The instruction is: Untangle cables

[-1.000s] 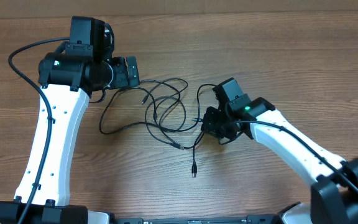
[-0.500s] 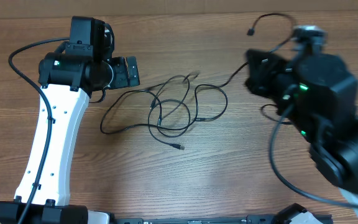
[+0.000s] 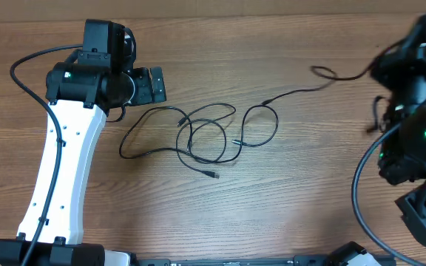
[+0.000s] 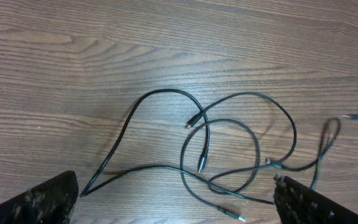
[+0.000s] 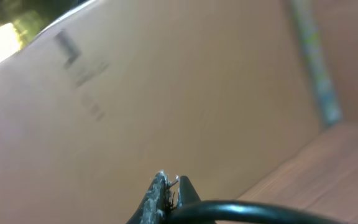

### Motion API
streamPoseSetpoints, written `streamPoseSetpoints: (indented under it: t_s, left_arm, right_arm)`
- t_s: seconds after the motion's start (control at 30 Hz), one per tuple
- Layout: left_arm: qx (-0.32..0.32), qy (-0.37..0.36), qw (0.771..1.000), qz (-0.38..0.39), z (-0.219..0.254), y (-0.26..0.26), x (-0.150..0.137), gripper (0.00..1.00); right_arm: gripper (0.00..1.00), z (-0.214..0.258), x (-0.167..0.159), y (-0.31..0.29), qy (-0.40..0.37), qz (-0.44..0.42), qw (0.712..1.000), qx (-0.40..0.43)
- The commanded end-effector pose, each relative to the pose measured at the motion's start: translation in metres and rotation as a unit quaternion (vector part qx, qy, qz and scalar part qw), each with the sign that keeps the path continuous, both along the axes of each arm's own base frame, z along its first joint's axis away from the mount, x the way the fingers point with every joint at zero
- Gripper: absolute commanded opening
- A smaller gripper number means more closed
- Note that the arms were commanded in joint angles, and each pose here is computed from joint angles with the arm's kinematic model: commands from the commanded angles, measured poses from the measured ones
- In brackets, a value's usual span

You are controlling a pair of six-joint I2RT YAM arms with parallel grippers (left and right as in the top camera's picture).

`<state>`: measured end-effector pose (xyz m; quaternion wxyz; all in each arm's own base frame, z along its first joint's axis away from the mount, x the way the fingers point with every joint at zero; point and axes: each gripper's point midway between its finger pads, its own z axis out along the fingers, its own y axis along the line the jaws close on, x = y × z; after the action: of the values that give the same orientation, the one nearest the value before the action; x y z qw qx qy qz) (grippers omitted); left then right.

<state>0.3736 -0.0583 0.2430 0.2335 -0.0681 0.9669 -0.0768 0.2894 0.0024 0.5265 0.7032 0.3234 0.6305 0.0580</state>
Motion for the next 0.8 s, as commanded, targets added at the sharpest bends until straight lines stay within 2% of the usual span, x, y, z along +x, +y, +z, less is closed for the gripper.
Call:
streamPoseSetpoints:
  t_s: [0.0,0.07,0.3,0.43,0.53,0.63,0.77]
  left_arm:
    - [0.002,0.006,1.000,-0.007,-0.005,0.001,0.000,1.00]
    - [0.002,0.006,1.000,-0.007,-0.005,0.001,0.000,1.00]
    - [0.002,0.006,1.000,-0.007,-0.005,0.001,0.000,1.00]
    - [0.002,0.006,1.000,-0.007,-0.005,0.001,0.000,1.00]
    - [0.002,0.006,1.000,-0.007,-0.005,0.001,0.000,1.00]
    - [0.002,0.006,1.000,-0.007,-0.005,0.001,0.000,1.00]
    - [0.002,0.006,1.000,-0.007,-0.005,0.001,0.000,1.00]
  right_arm:
    - [0.04,0.017,-0.041,-0.074,0.011,-0.208,0.977,-0.045]
    - [0.04,0.014,-0.065,-0.117,0.039,-0.325,0.943,-0.062]
    - [0.04,-0.004,-0.097,-0.190,0.113,-0.477,0.867,-0.084]
    - [0.04,-0.028,-0.091,-0.219,0.179,-0.483,0.852,-0.094]
    - [0.04,-0.058,-0.094,-0.244,0.214,-0.502,0.835,-0.063]
    - [0.04,-0.095,-0.091,-0.266,0.245,-0.494,0.834,-0.011]
    - [0.04,-0.164,-0.089,-0.302,0.289,-0.465,0.830,0.106]
